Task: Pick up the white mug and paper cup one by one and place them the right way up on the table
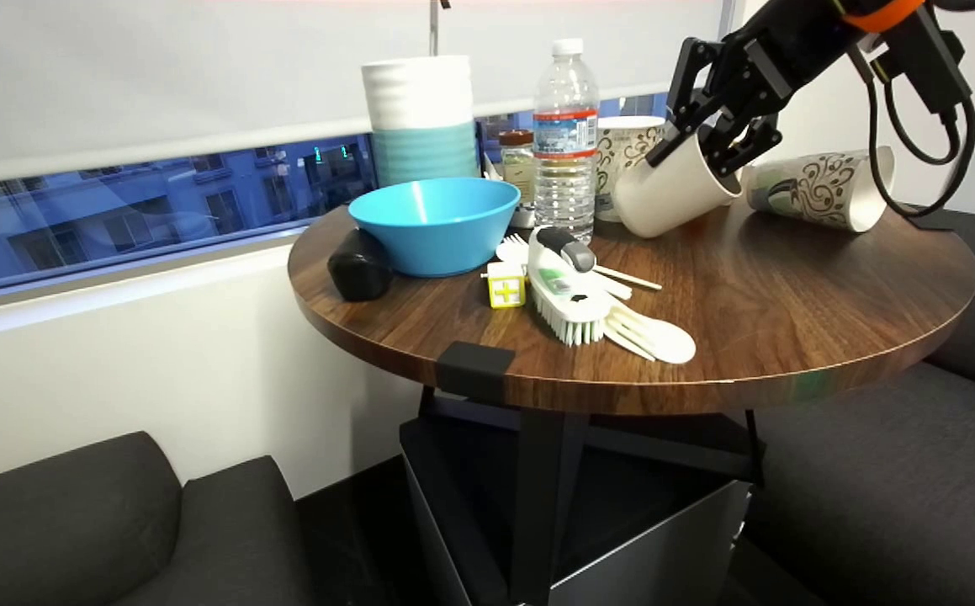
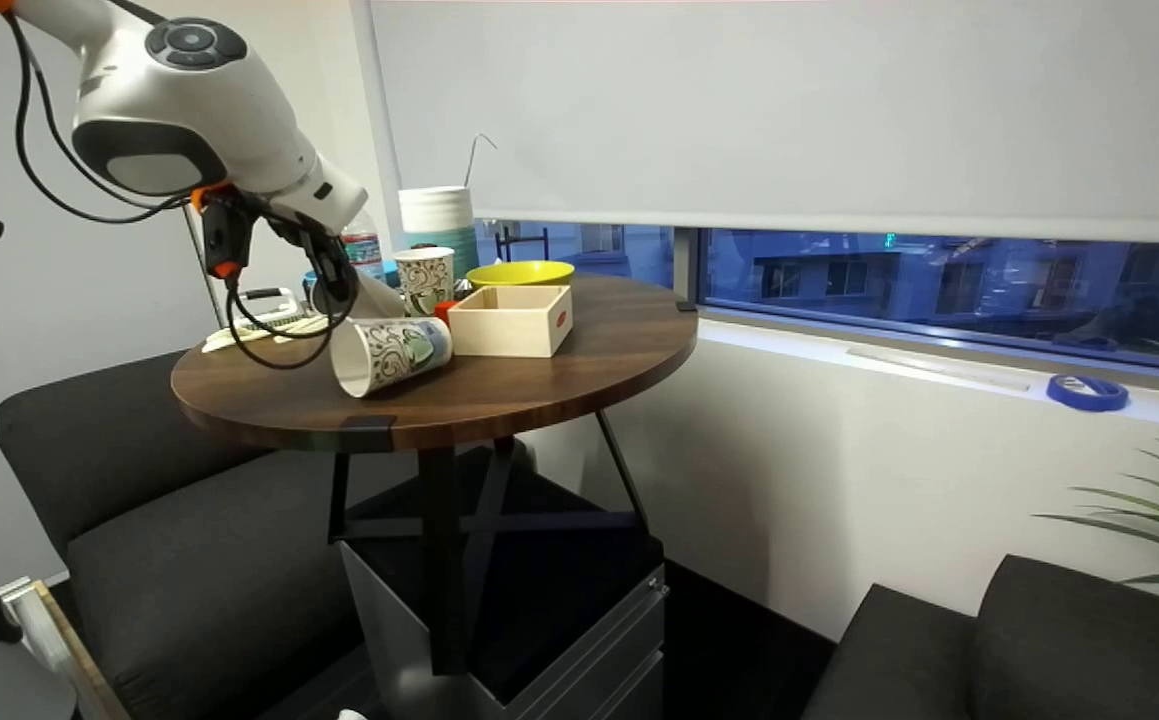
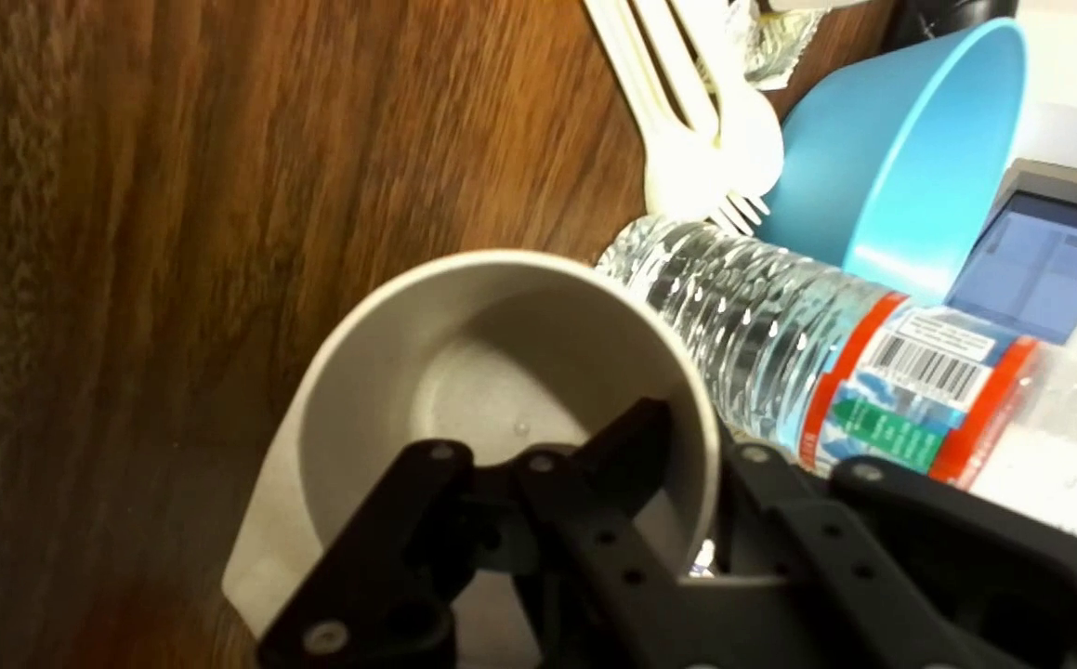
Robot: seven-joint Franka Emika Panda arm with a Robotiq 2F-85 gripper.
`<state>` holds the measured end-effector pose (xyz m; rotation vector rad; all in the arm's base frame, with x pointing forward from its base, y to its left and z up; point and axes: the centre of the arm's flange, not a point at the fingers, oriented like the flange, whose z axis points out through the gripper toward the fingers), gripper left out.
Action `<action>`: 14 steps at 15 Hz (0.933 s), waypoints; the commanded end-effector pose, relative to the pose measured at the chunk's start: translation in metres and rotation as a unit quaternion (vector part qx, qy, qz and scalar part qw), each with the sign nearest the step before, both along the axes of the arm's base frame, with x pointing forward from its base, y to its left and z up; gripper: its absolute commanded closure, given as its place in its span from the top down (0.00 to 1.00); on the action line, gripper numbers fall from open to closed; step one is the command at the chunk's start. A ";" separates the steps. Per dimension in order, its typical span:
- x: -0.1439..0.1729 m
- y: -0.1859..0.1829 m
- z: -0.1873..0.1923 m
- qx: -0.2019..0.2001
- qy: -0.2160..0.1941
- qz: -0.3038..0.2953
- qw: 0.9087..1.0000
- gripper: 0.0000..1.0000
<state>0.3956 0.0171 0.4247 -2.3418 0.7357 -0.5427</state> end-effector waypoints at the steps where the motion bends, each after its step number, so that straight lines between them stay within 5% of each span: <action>1: -0.013 0.012 0.013 -0.023 0.039 0.018 0.999 0.02; 8: -0.028 0.028 0.030 -0.084 0.124 0.094 0.984 0.02; 14: -0.036 0.057 0.031 -0.168 0.204 0.183 0.947 0.02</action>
